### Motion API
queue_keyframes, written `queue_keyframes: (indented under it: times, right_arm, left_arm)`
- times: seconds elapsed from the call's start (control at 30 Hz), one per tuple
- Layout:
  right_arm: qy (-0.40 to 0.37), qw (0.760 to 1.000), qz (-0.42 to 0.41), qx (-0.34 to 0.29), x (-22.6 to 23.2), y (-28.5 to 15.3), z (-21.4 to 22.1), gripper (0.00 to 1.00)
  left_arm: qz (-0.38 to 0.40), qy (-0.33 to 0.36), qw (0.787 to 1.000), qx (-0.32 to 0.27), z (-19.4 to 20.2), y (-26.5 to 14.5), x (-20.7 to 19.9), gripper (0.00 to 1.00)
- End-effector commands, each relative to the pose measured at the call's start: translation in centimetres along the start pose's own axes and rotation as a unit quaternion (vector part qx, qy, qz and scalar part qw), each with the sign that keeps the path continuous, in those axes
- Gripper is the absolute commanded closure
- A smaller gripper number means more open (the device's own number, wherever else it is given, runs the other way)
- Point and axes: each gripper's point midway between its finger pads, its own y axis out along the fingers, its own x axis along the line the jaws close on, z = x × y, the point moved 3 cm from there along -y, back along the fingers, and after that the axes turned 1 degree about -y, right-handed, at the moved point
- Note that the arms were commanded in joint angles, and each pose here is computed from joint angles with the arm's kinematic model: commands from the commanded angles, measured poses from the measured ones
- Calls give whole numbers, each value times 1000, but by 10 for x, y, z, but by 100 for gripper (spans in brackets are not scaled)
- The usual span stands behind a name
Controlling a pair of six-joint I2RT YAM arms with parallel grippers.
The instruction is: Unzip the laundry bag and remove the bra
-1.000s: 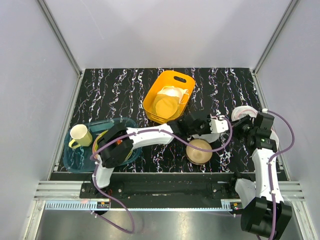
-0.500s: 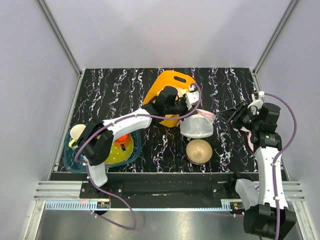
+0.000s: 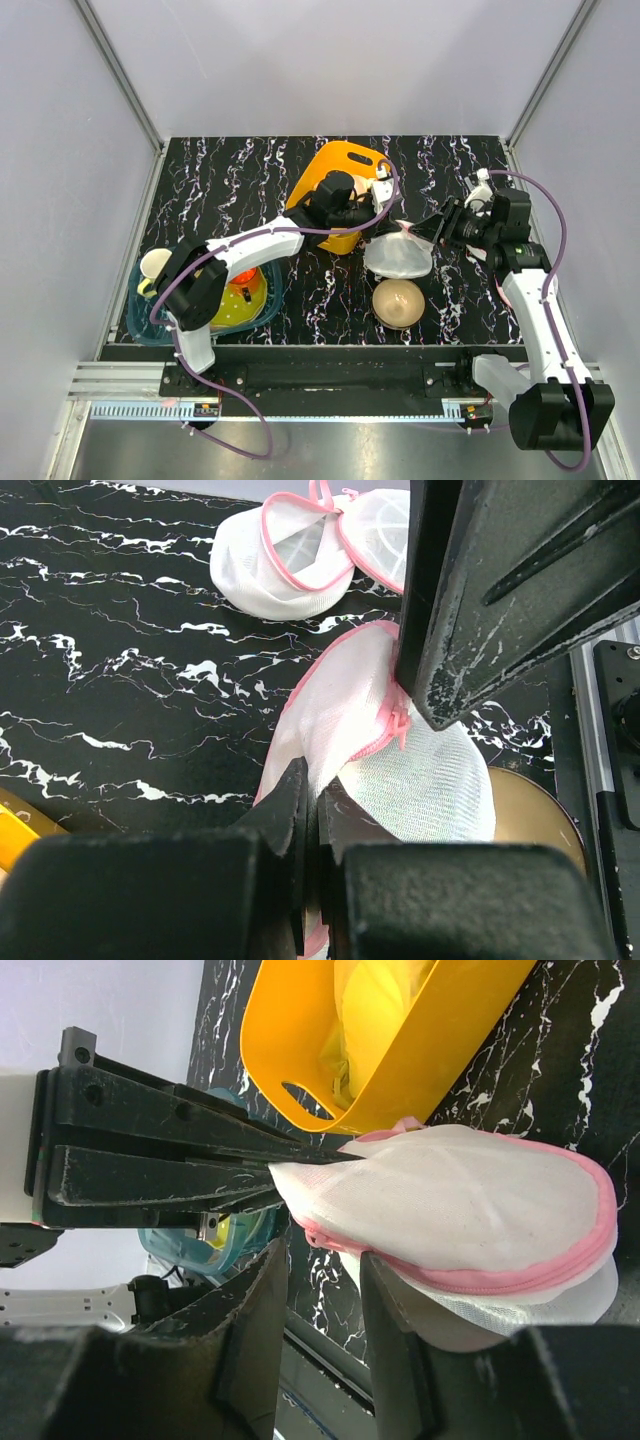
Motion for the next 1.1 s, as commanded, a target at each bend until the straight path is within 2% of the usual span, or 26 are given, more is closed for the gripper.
queue_keyframes:
  times: [0.0, 0.13, 0.27, 0.37, 1.07]
  right_arm:
    - [-35, 999, 8, -24, 6, -6, -9, 56]
    - [-46, 998, 12, -45, 12, -15, -9, 53]
    - [-37, 999, -20, -13, 15, -12, 3, 51]
    - [-17, 1000, -14, 0, 5, -4, 9, 50]
    - [-20, 996, -70, -50, 13, 21, -5, 50]
  left_arm:
    - [33, 11, 998, -43, -26, 4, -8, 100]
    - [29, 11, 999, -37, -23, 6, -5, 100]
    - [27, 11, 999, -35, -22, 5, -5, 100]
    - [24, 11, 999, -35, -22, 3, -5, 100]
    - [40, 4, 998, -38, -24, 3, -10, 100]
